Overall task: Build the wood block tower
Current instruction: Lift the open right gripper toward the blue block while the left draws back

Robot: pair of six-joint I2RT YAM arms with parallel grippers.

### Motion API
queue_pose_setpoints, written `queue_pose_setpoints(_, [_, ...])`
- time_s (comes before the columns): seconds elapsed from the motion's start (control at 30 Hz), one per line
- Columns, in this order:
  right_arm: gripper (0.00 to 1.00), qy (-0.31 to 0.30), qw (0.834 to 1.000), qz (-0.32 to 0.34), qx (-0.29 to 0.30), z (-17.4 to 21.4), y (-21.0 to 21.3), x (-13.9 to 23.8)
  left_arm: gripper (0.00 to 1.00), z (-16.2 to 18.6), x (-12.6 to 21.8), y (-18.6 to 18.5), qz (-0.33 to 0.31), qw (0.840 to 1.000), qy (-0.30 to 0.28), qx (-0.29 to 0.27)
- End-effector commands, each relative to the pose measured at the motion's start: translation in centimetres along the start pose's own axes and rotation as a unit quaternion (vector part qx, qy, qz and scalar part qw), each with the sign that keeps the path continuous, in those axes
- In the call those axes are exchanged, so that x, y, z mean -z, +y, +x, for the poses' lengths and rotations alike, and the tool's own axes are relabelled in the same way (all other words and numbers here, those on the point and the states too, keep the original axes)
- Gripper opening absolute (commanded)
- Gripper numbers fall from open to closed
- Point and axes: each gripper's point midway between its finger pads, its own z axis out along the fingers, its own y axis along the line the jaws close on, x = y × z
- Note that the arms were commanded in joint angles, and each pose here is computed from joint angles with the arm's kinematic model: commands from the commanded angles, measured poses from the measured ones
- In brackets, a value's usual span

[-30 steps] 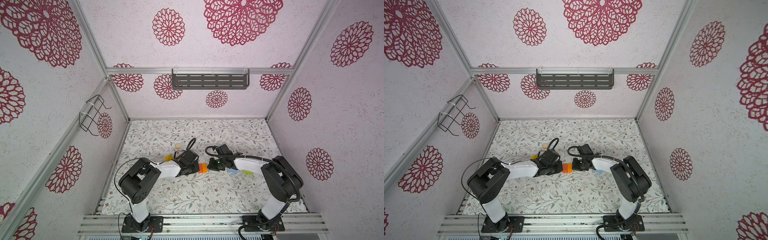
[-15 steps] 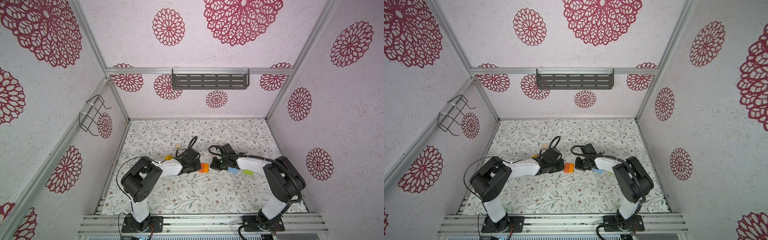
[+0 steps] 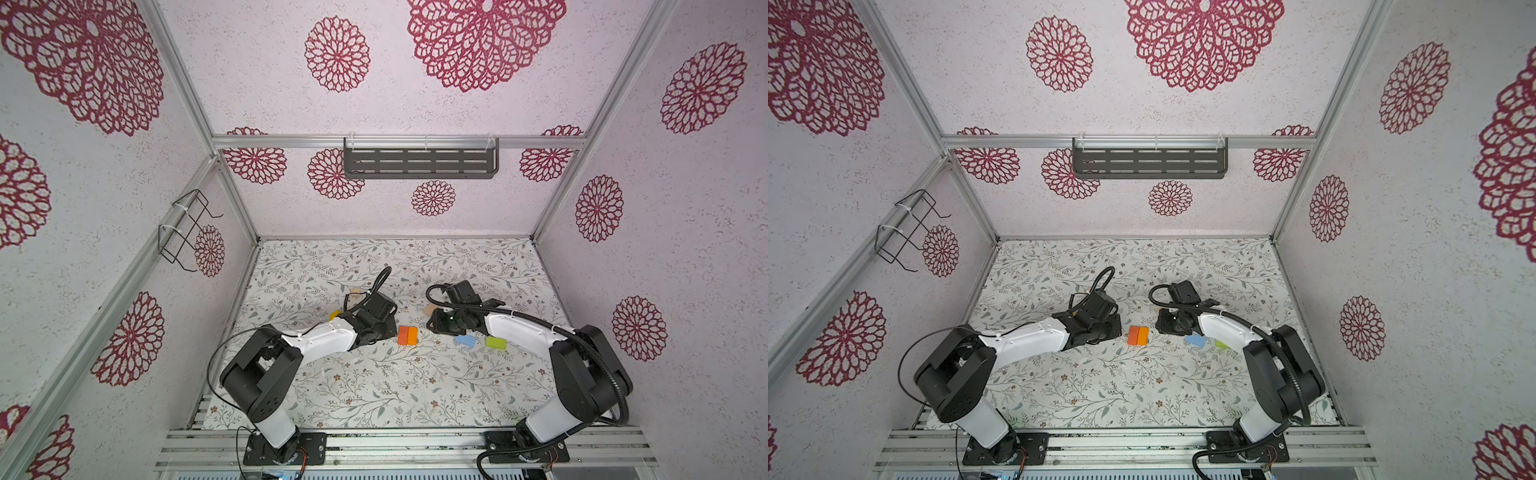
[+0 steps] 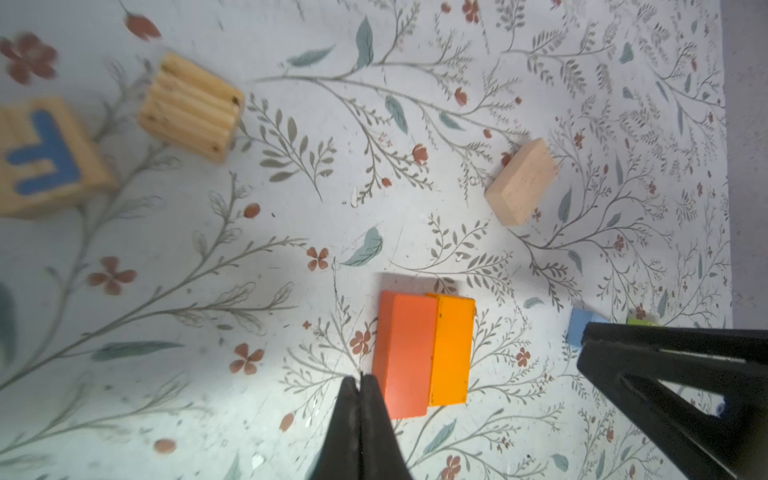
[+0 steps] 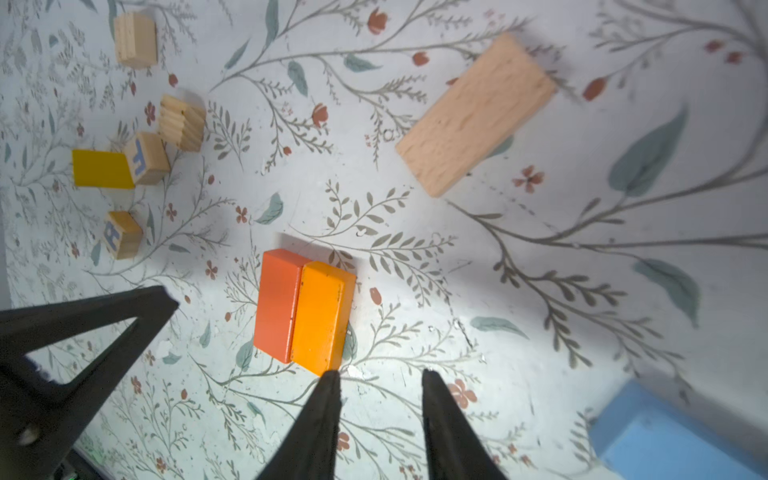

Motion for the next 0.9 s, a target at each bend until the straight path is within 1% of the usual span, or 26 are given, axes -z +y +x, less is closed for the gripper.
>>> queue_pose_setpoints(0.0, [0.46, -0.015, 0.997, 0.081, 0.004, -0.5, -2.5, 2.6, 0.37, -0.9, 2.3, 1.2, -0.035, 0.999, -0.029, -0.013])
queue_pose_setpoints(0.03, [0.48, -0.015, 0.994, 0.106, 0.000, -0.3, -3.4, 3.1, 0.55, -1.0, 2.8, 1.4, -0.036, 0.999, -0.033, -0.012])
queue_pose_setpoints(0.07, [0.52, -0.016, 0.992, 0.122, -0.003, -0.1, -4.1, 3.5, 0.67, -1.0, 3.3, 1.5, -0.036, 0.999, -0.037, -0.011])
queue_pose_setpoints(0.1, [0.60, -0.017, 0.991, 0.131, -0.006, 0.1, -4.5, 3.7, 0.76, -1.1, 3.7, 1.7, -0.037, 0.998, -0.040, -0.009])
queue_pose_setpoints(0.13, [0.65, -0.018, 0.990, 0.137, -0.009, 0.4, -4.8, 4.0, 0.82, -1.0, 4.0, 1.9, -0.037, 0.998, -0.042, -0.008])
queue_pose_setpoints(0.17, [0.66, -0.019, 0.990, 0.142, -0.013, 0.7, -5.2, 4.2, 0.89, -1.0, 4.3, 2.1, -0.037, 0.998, -0.044, -0.007])
queue_pose_setpoints(0.2, [0.66, -0.021, 0.989, 0.147, -0.017, 0.9, -5.4, 4.4, 0.92, -0.9, 4.6, 2.2, -0.037, 0.998, -0.047, -0.006])
queue_pose_setpoints(0.27, [0.67, -0.027, 0.987, 0.155, -0.024, 1.3, -6.0, 4.9, 0.96, -0.7, 5.0, 2.7, -0.040, 0.998, -0.051, -0.004])
queue_pose_setpoints(0.4, [0.70, -0.031, 0.984, 0.173, -0.034, 2.1, -7.1, 5.4, 1.00, -0.4, 5.8, 3.9, -0.052, 0.997, -0.057, -0.002])
queue_pose_setpoints(0.47, [0.73, -0.029, 0.982, 0.183, -0.037, 2.6, -7.7, 5.5, 0.99, -0.3, 6.2, 4.4, -0.059, 0.996, -0.061, -0.002])
queue_pose_setpoints(0.53, [0.78, -0.029, 0.980, 0.192, -0.037, 2.8, -8.2, 5.4, 0.98, -0.3, 6.5, 4.9, -0.068, 0.996, -0.065, 0.000])
queue_pose_setpoints(0.63, [0.81, -0.037, 0.978, 0.199, -0.045, 3.0, -8.7, 5.2, 0.97, -0.4, 7.0, 6.2, -0.096, 0.992, -0.076, 0.010])
queue_pose_setpoints(0.77, [0.84, -0.045, 0.975, 0.209, -0.059, 3.1, -9.3, 4.8, 0.97, -0.4, 7.3, 6.9, -0.107, 0.991, -0.083, 0.014])
queue_pose_setpoints(0.87, [0.84, -0.037, 0.973, 0.219, -0.062, 3.3, -9.7, 4.1, 0.97, -0.3, 7.3, 7.1, -0.110, 0.990, -0.083, 0.013])
